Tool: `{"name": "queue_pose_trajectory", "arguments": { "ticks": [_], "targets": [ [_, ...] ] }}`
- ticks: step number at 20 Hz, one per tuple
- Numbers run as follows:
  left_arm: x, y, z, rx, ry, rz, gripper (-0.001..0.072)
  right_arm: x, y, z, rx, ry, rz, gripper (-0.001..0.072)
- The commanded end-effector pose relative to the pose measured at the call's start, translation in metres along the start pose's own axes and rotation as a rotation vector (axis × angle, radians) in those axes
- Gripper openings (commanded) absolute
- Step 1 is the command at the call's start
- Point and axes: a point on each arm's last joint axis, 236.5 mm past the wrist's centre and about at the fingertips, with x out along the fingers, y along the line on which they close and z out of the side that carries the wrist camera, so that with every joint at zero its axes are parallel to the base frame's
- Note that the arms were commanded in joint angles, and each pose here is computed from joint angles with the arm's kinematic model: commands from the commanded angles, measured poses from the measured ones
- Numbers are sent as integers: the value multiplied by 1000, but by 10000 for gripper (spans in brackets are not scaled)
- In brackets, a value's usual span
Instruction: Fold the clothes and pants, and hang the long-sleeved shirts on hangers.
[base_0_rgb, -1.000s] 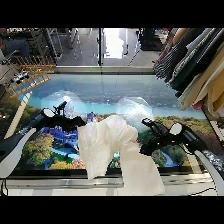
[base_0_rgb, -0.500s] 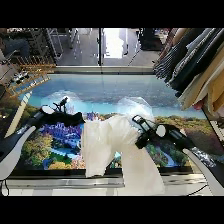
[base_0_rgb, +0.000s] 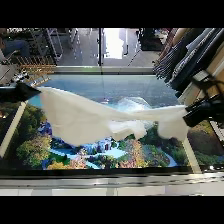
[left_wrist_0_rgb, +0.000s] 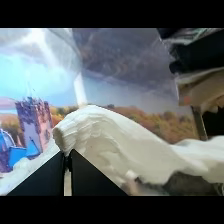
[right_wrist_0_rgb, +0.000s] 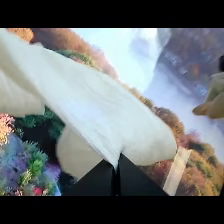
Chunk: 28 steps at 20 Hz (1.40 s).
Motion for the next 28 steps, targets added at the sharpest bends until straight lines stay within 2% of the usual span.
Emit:
{"name": "queue_pose_trajectory", "arguments": {
  "ticks": [1, 2, 4, 6, 8, 9, 11, 12, 13, 14, 17, 19, 21, 27, 28],
  "targets": [
    [-66, 14, -1, 40, -29, 120, 5, -47, 38, 37, -26, -157, 159, 21],
    [-67, 30, -13, 42, 23, 180, 6, -30, 62, 46, 23, -168, 296, 48],
    [-73, 71, -31, 37, 94, 322, 6, 14, 91, 67, 165, -191, 502, 606],
    [-89, 108, -45, 12, 132, 441, 6, 82, 77, 50, 293, -59, 491, 571],
    [-107, 133, -52, -46, 126, 491, 6, 140, 58, -15, 446, 167, 469, 549],
    [-114, 140, -54, -67, 118, 503, 7, 156, 62, -49, 563, 235, 512, 502],
    [-126, 151, -56, -86, 105, 525, 7, 166, 87, -109, 797, 328, 608, 504],
    [-129, 154, -56, -93, 100, 531, 8, 166, 102, -136, 882, 374, 635, 529],
    [-130, 155, -56, -96, 99, 532, 8, 166, 118, -159, 948, 415, 650, 587],
    [-130, 154, -56, -96, 99, 532, 8, 165, 135, -175, 977, 460, 675, 605],
    [-129, 152, -60, -100, 117, 523, 8, 156, 189, -190, 896, 519, 797, 592],
    [-129, 151, -63, -104, 129, 517, 8, 155, 216, -181, 749, 512, 831, 574],
    [-128, 149, -65, -107, 138, 512, 8, 164, 234, -180, 604, 521, 787, 563],
    [-128, 149, -67, -109, 144, 510, 8, 206, 259, -145, 338, 390, 588, 559],
    [-128, 149, -67, -109, 144, 510, 8, 207, 266, -141, 291, 385, 587, 529]
  ]
}}
